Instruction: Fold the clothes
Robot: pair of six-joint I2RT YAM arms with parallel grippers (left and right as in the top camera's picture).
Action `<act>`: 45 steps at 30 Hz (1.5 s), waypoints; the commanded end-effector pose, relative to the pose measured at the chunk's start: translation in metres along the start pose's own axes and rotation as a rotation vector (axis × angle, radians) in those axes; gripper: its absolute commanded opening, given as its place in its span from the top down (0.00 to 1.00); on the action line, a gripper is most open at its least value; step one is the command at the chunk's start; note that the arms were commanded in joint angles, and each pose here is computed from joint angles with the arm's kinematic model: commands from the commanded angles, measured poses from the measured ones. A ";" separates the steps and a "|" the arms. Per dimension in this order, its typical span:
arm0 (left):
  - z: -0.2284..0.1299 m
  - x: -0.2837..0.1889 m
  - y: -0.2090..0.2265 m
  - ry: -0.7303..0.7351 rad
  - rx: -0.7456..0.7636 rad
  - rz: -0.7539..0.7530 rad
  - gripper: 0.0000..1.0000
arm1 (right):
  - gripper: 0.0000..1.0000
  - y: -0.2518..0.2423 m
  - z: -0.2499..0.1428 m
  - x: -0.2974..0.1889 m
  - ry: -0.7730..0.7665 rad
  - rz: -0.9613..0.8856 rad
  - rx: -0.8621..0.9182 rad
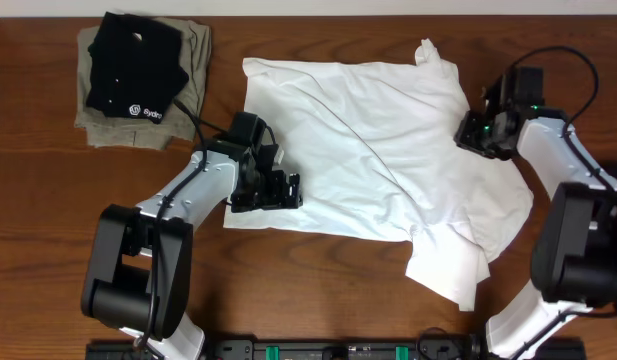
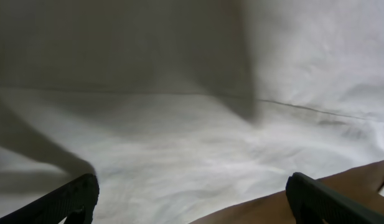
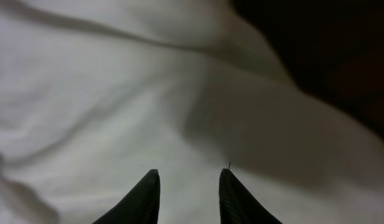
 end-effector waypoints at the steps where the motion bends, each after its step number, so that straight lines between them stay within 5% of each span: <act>1: -0.001 0.002 0.000 0.008 0.011 -0.001 0.02 | 0.70 -0.016 0.013 0.005 -0.014 -0.020 0.014; 31: 0.001 0.002 0.000 -0.008 -0.017 -0.005 0.02 | 0.68 -0.062 0.040 0.026 -0.150 -0.255 0.026; 45: 0.018 -0.013 -0.011 -0.110 0.135 -0.034 0.01 | 0.52 0.008 0.076 -0.029 -0.080 0.234 -0.030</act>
Point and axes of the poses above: each gripper's point midway between its finger pads, its own x axis out along the fingers, its own y axis along the line the jaws close on, z = x × y, the point moved 9 cm from there along -x, back along the fingers, and after that the axes turned 1 degree about x, right-handed, at the moved point
